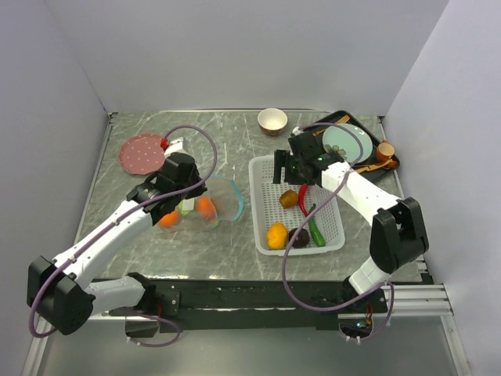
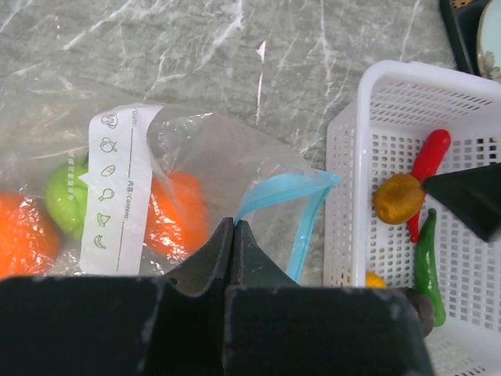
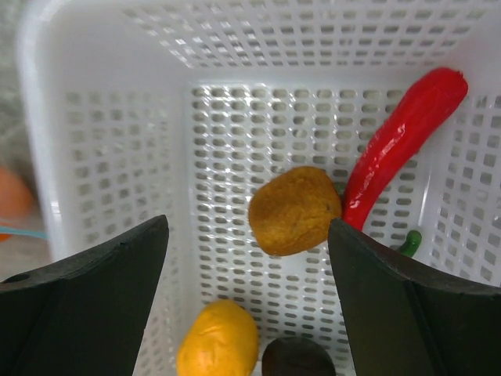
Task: Place the food in the zip-top bag and seal the zipper
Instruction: Pick up the fake fruit from the bin, then place the fake fruit in the zipper food storage bag.
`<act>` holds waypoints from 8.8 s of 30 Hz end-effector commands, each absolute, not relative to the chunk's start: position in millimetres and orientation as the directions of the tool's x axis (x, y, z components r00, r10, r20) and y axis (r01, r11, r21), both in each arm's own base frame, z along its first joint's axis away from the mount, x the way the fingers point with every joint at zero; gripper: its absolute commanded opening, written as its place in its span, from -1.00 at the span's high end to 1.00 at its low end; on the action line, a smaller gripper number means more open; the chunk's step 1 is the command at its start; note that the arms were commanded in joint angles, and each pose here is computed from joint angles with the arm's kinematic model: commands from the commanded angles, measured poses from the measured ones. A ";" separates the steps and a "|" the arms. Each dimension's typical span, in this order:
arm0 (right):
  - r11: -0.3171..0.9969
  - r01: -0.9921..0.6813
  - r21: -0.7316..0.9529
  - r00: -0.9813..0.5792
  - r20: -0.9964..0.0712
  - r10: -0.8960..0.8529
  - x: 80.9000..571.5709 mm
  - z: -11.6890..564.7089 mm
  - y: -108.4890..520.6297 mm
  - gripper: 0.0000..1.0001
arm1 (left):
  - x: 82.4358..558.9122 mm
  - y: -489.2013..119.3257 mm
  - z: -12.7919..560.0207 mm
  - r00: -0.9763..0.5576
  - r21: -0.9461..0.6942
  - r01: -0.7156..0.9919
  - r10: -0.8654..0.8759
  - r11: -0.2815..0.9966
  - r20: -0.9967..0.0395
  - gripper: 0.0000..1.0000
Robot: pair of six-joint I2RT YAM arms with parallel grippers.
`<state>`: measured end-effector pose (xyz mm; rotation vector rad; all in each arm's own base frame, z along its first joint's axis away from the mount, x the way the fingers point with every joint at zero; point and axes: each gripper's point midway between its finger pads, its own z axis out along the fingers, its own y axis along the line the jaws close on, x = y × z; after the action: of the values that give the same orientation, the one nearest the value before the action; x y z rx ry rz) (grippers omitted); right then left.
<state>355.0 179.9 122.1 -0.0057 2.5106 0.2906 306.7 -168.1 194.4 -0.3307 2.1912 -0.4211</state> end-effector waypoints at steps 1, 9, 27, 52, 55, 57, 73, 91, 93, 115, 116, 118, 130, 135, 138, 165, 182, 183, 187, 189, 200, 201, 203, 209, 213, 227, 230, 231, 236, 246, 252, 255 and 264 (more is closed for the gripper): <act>0.989 -0.085 0.122 -0.846 -0.533 -0.007 351.4 106.9 166.6 -0.77 | 311.7 -173.9 216.5 -0.555 -0.460 -0.046 -0.405 0.887 -0.726 0.99; 0.985 -0.110 0.136 -0.877 -0.479 -0.032 342.9 87.2 166.2 -0.75 | 309.2 -172.7 219.1 -0.554 -0.458 -0.038 -0.400 0.888 -0.730 0.99; 0.980 -0.128 0.152 -0.916 -0.398 -0.058 349.4 53.4 176.6 -0.35 | 310.7 -170.7 225.8 -0.533 -0.468 -0.045 -0.417 0.883 -0.736 0.98; 0.958 -0.049 0.283 -0.858 -0.503 0.105 377.2 93.7 202.5 -0.81 | 306.3 -168.3 222.9 -0.538 -0.470 -0.052 -0.422 0.881 -0.730 0.97; 0.957 -0.007 0.290 -0.860 -0.490 0.142 376.1 92.7 199.9 -0.84 | 306.7 -168.1 223.9 -0.534 -0.470 -0.050 -0.421 0.881 -0.733 0.97; 0.951 0.006 0.308 -0.859 -0.485 0.163 378.1 92.0 202.3 -0.82 | 306.8 -167.8 223.8 -0.536 -0.466 -0.052 -0.418 0.883 -0.733 0.98; 0.929 -0.071 0.362 -0.868 -0.482 0.122 376.3 93.9 212.5 -0.21 | 305.7 -168.3 223.5 -0.541 -0.465 -0.047 -0.414 0.884 -0.732 0.98; 0.935 -0.049 0.351 -0.914 -0.394 0.100 375.7 56.6 212.0 -0.39 | 307.6 -168.9 222.8 -0.542 -0.462 -0.051 -0.413 0.886 -0.732 0.97; 0.938 -0.054 0.343 -0.914 -0.396 0.092 375.7 55.4 211.5 -0.38 | 307.9 -169.4 220.1 -0.548 -0.459 -0.054 -0.411 0.887 -0.729 0.98; 0.910 -0.147 0.387 -0.860 -0.505 0.076 371.6 103.6 214.2 0.24 | 307.8 -168.7 218.4 -0.552 -0.452 -0.058 -0.406 0.890 -0.728 0.98; 0.907 -0.149 0.394 -0.857 -0.510 0.081 371.7 106.8 214.5 0.24 | 307.9 -168.8 219.2 -0.550 -0.455 -0.058 -0.409 0.889 -0.729 0.98; 0.899 -0.160 0.407 -0.849 -0.522 0.085 369.8 114.9 215.7 0.24 | 307.0 -168.9 217.7 -0.553 -0.456 -0.058 -0.409 0.888 -0.726 0.98; 0.943 -0.067 0.327 -0.851 -0.512 0.117 379.1 97.5 200.1 -0.39 | 306.1 -170.2 217.9 -0.553 -0.467 -0.055 -0.417 0.882 -0.721 0.98; 0.952 -0.044 0.303 -0.837 -0.531 0.131 387.4 85.7 197.1 -0.47 | 306.2 -170.9 217.7 -0.555 -0.470 -0.054 -0.418 0.881 -0.720 0.99; 0.957 -0.026 0.289 -0.832 -0.537 0.139 392.2 79.4 194.7 -0.49 | 306.6 -171.6 218.0 -0.556 -0.470 -0.053 -0.417 0.881 -0.719 0.98; 0.952 -0.023 0.305 -0.812 -0.561 0.160 393.3 92.9 195.3 0.61 | 306.6 -171.1 219.5 -0.555 -0.467 -0.052 -0.415 0.882 -0.721 0.98; 0.835 -0.270 0.479 -0.789 -0.607 0.094 353.7 173.6 225.9 0.61 | 306.0 -169.1 220.8 -0.549 -0.465 -0.055 -0.416 0.884 -0.725 0.99; 0.823 -0.289 0.489 -0.786 -0.612 0.088 351.8 178.1 228.5 0.60 | 305.9 -168.1 220.0 -0.547 -0.462 -0.059 -0.416 0.885 -0.726 0.98; 0.770 -0.353 0.531 -0.792 -0.608 0.057 342.3 187.3 245.6 0.59 | 307.8 -165.9 221.7 -0.539 -0.452 -0.065 -0.413 0.890 -0.734 0.97; 0.737 -0.407 0.540 -0.787 -0.616 0.017 335.0 192.5 259.7 0.60 | 309.0 -167.2 224.0 -0.537 -0.455 -0.060 -0.413 0.888 -0.735 0.97; 0.613 -0.572 0.545 -0.744 -0.659 -0.108 308.5 217.1 322.4 0.60 | 320.0 -172.0 240.5 -0.525 -0.447 -0.045 -0.402 0.893 -0.750 0.96; 0.600 -0.586 0.545 -0.739 -0.664 -0.118 305.8 218.6 327.7 0.60 | 319.9 -172.6 241.4 -0.526 -0.447 -0.044 -0.401 0.893 -0.750 0.96; 0.570 -0.602 0.559 -0.742 -0.656 -0.139 302.2 215.6 337.0 0.60 | 320.5 -173.0 241.6 -0.525 -0.449 -0.044 -0.403 0.892 -0.750 0.96; 0.515 -0.624 0.588 -0.753 -0.629 -0.195 299.1 202.2 364.8 0.60 | 318.8 -174.1 248.1 -0.512 -0.471 -0.030 -0.418 0.882 -0.750 0.95; 0.519 -0.624 0.584 -0.761 -0.606 -0.232 297.5 192.7 377.6 0.60 | 318.1 -173.4 250.7 -0.510 -0.472 -0.032 -0.420 0.881 -0.750 0.94; 0.516 -0.631 0.580 -0.762 -0.588 -0.271 296.2 184.4 404.5 0.40 | 314.6 -170.7 255.8 -0.493 -0.485 -0.025 -0.433 0.874 -0.755 0.92; 0.507 -0.636 0.582 -0.760 -0.587 -0.278 294.3 184.1 407.9 0.34 | 313.9 -169.0 256.2 -0.488 -0.484 -0.029 -0.435 0.875 -0.757 0.92; 0.503 -0.639 0.582 -0.758 -0.590 -0.279 294.2 185.1 408.4 0.32 | 313.7 -168.6 257.3 -0.485 -0.486 -0.029 -0.438 0.873 -0.757 0.92; 0.491 -0.647 0.584 -0.753 -0.591 -0.289 290.9 185.1 411.7 0.19 | 312.2 -168.2 257.6 -0.483 -0.494 -0.029 -0.445 0.869 -0.754 0.92; 0.531 -0.647 0.547 -0.739 -0.620 -0.262 296.0 190.2 403.0 -0.68 | 310.0 -164.8 259.1 -0.472 -0.498 -0.036 -0.454 0.866 -0.756 0.90; 0.622 -0.603 0.500 -0.743 -0.636 -0.208 309.4 193.6 380.5 -0.75 | 308.4 -162.7 258.5 -0.472 -0.492 -0.039 -0.451 0.869 -0.758 0.89; 0.717 -0.527 0.455 -0.752 -0.643 -0.145 325.6 193.2 346.7 -0.76 | 306.4 -159.9 257.1 -0.471 -0.487 -0.046 -0.448 0.872 -0.760 0.88; 0.936 -0.172 0.307 -0.778 -0.625 0.062 360.2 162.9 212.6 -0.79 | 304.5 -160.6 251.9 -0.479 -0.489 -0.040 -0.446 0.871 -0.756 0.85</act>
<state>349.3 263.0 167.5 -0.2401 2.4214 0.6428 302.8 -160.5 242.4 -0.3497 2.0642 -0.4804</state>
